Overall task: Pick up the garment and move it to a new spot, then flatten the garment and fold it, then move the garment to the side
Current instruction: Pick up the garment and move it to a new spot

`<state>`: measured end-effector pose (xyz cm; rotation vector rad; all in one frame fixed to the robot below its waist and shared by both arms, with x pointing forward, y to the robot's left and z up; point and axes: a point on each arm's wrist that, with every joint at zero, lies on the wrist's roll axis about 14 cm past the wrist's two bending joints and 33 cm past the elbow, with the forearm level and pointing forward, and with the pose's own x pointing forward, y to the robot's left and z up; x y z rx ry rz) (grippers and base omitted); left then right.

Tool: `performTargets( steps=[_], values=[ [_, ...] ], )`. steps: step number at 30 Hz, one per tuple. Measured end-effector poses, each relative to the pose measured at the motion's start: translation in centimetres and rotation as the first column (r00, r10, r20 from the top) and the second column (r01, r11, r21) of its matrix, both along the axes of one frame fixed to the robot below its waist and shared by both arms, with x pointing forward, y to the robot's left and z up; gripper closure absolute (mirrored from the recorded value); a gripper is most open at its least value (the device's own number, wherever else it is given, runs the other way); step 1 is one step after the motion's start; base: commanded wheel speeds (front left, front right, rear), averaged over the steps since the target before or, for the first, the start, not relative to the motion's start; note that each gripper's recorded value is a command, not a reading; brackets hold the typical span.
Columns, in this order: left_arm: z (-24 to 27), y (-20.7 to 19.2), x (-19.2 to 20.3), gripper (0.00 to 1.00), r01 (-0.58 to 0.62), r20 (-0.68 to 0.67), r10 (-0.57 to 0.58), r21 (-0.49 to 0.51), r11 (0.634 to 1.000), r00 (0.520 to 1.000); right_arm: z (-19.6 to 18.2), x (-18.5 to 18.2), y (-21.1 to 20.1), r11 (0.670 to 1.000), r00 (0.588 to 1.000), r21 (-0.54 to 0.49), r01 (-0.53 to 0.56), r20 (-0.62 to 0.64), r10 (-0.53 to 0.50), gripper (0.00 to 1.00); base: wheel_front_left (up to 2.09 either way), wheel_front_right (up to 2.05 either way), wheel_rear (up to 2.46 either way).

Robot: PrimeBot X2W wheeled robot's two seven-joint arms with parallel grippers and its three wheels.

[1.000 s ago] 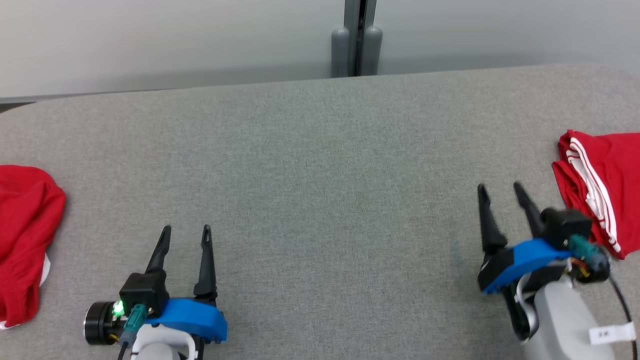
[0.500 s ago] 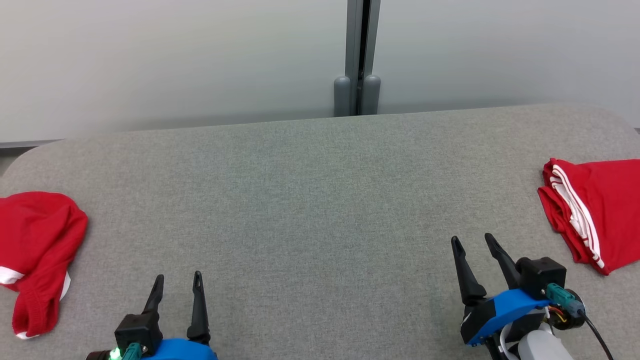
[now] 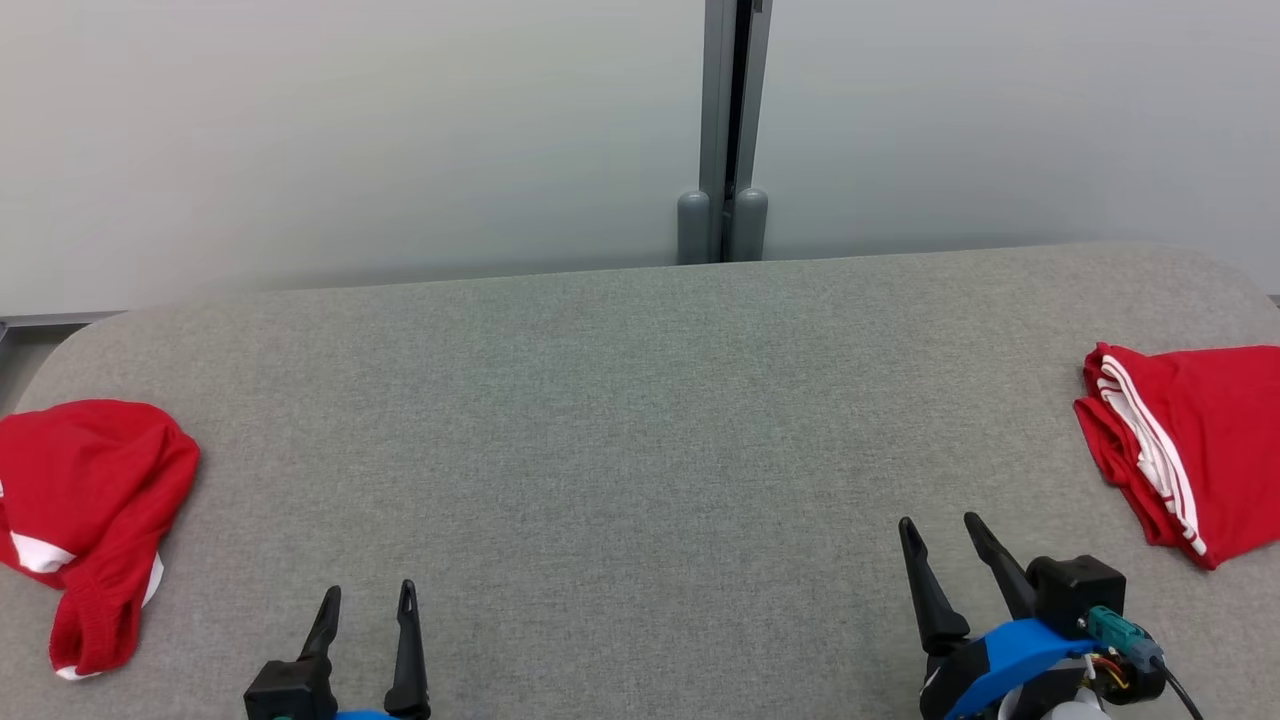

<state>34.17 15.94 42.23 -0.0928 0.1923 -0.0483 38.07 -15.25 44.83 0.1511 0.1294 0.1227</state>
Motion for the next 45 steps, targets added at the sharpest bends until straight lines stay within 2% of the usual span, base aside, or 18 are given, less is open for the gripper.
performTargets(
  steps=[5, 10, 16, 26, 31, 34, 39, 45],
  values=[
    [-0.2, 0.4, -0.3, 0.0, -0.014, -0.007, 0.014, -0.002, 1.0, 1.0, -0.4, 0.3, 1.0, 1.0, 1.0, -0.003, -0.03, -0.01, 0.03, 0.0, 0.0, 0.0, 0.0],
    [-0.5, 2.1, -1.2, 0.0, -0.086, -0.018, 0.086, -0.01, 0.996, 0.996, -0.6, 1.0, 2.9, 0.996, 0.996, -0.004, -0.087, -0.016, 0.086, 0.0, 0.0, 0.0, 0.0],
    [-0.4, 5.6, -2.8, 0.0, -0.213, -0.02, 0.213, -0.015, 0.977, 0.977, -0.9, 2.1, 7.2, 0.978, 0.978, -0.003, -0.208, -0.023, 0.208, 0.0, 0.0, 0.0, 0.0],
    [-1.3, 12.5, -8.0, 0.0, -0.479, -0.062, 0.478, -0.002, 0.878, 0.876, -1.8, 3.3, 16.0, 0.898, 0.898, 0.005, -0.439, -0.037, 0.439, 0.0, 0.0, 0.0, 0.0],
    [-1.8, 14.2, -10.2, 0.0, -0.555, -0.088, 0.553, 0.01, 0.832, 0.828, -2.3, 3.4, 19.0, 0.86, 0.859, 0.019, -0.51, -0.045, 0.51, 0.0, 0.0, 0.0, 0.0],
    [-2.0, 14.7, -10.8, 0.0, -0.575, -0.097, 0.574, 0.017, 0.818, 0.813, -2.8, 3.4, 19.9, 0.847, 0.845, 0.022, -0.532, -0.053, 0.532, 0.0, 0.0, 0.0, 0.0],
    [-1.7, 15.6, -10.3, 0.0, -0.588, -0.088, 0.587, 0.02, 0.809, 0.805, -3.3, 3.7, 20.3, 0.841, 0.839, 0.026, -0.54, -0.061, 0.541, 0.0, 0.0, 0.0, 0.0],
    [-0.3, 17.1, -6.5, 0.0, -0.551, -0.042, 0.551, 0.019, 0.834, 0.833, -4.0, 4.7, 19.8, 0.848, 0.846, 0.022, -0.529, -0.062, 0.53, 0.0, 0.0, 0.0, 0.0]
  ],
)
